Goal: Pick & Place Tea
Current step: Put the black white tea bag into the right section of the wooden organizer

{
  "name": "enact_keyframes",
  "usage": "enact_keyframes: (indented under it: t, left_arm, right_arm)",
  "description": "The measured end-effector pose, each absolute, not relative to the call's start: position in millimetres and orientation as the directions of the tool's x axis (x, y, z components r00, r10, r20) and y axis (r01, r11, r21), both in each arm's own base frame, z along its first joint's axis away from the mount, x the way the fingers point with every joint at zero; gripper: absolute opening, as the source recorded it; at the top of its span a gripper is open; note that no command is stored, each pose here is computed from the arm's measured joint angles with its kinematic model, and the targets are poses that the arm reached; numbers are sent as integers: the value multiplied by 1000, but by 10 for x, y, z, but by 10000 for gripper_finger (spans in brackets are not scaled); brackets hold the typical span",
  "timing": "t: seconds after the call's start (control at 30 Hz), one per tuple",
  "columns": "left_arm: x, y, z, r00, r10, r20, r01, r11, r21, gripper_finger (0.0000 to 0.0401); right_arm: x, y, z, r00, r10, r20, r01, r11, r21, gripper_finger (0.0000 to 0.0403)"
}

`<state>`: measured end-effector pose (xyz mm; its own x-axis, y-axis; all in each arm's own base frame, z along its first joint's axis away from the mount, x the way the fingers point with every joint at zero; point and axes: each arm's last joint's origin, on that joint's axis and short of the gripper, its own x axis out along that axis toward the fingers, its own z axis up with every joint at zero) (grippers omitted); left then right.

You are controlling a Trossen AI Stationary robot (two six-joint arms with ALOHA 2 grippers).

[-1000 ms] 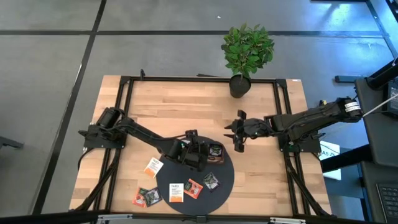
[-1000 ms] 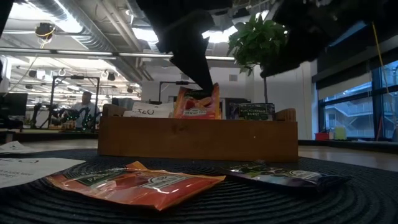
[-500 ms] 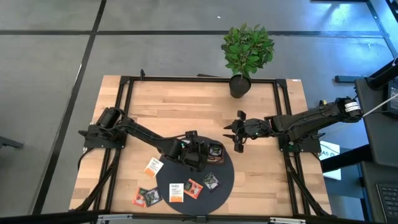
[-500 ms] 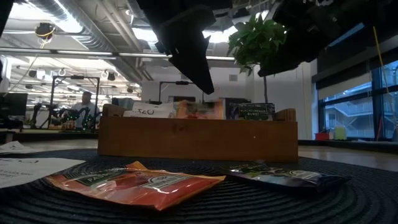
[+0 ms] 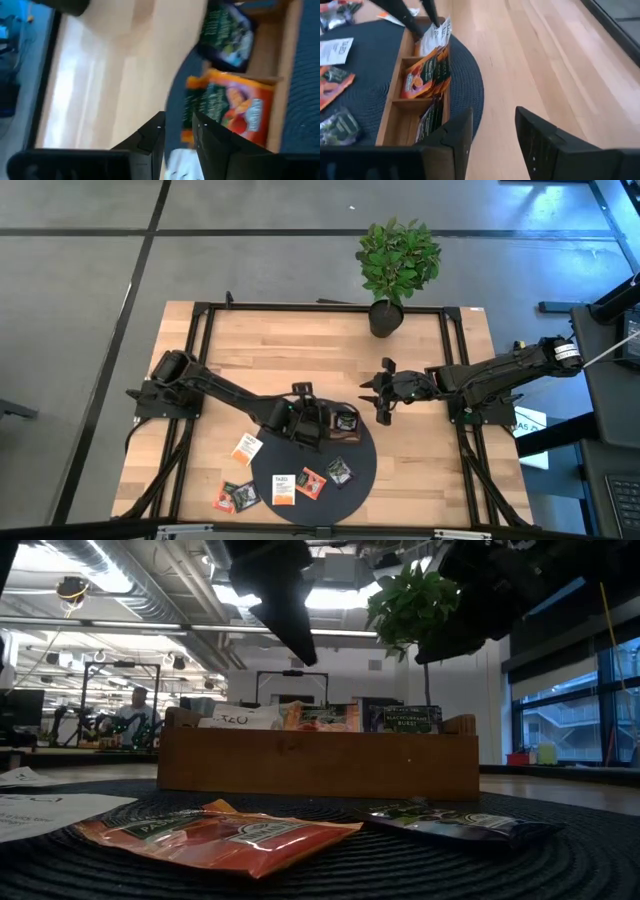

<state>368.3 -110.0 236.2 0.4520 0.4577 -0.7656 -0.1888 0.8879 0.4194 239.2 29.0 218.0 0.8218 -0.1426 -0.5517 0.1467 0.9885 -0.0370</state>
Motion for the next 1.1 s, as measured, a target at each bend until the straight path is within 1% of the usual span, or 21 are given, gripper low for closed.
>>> enact_keyframes:
  t: [0.13, 0.27, 0.33, 0.53, 0.67, 0.77, 0.93, 1.1]
  left_arm:
    - [3587, -1018, 2378, 468, 460, -755, -220, 888, 405, 95]
    - [3492, -935, 2289, 505, 392, -769, -235, 920, 314, 95]
    - [3397, -905, 2260, 521, 377, -766, -267, 924, 274, 95]
    - [3105, -807, 2234, 588, 442, -678, -434, 879, 197, 95]
    - [2976, -768, 2193, 587, 496, -640, -505, 842, 189, 95]
    - [2955, -761, 2172, 582, 490, -650, -501, 845, 188, 95]
    - [2957, -775, 2165, 587, 432, -685, -468, 871, 148, 95]
    - [2955, -794, 2166, 592, 424, -685, -461, 876, 143, 95]
  right_arm:
    - [2389, 290, 2176, 819, -143, -556, 170, 985, -3, 151]
    - [2392, 294, 2181, 823, -141, -550, 163, 987, -9, 151]
    - [2401, 296, 2194, 832, -140, -537, 154, 988, -18, 151]
    - [2418, 298, 2221, 849, -137, -511, 153, 988, -10, 151]
    - [2414, 298, 2214, 845, -138, -518, 153, 988, -13, 151]
    - [2410, 298, 2207, 841, -134, -524, 159, 987, 3, 151]
    - [2410, 299, 2207, 841, -131, -525, 158, 987, 8, 151]
    - [2409, 299, 2205, 840, -131, -527, 158, 987, 6, 151]
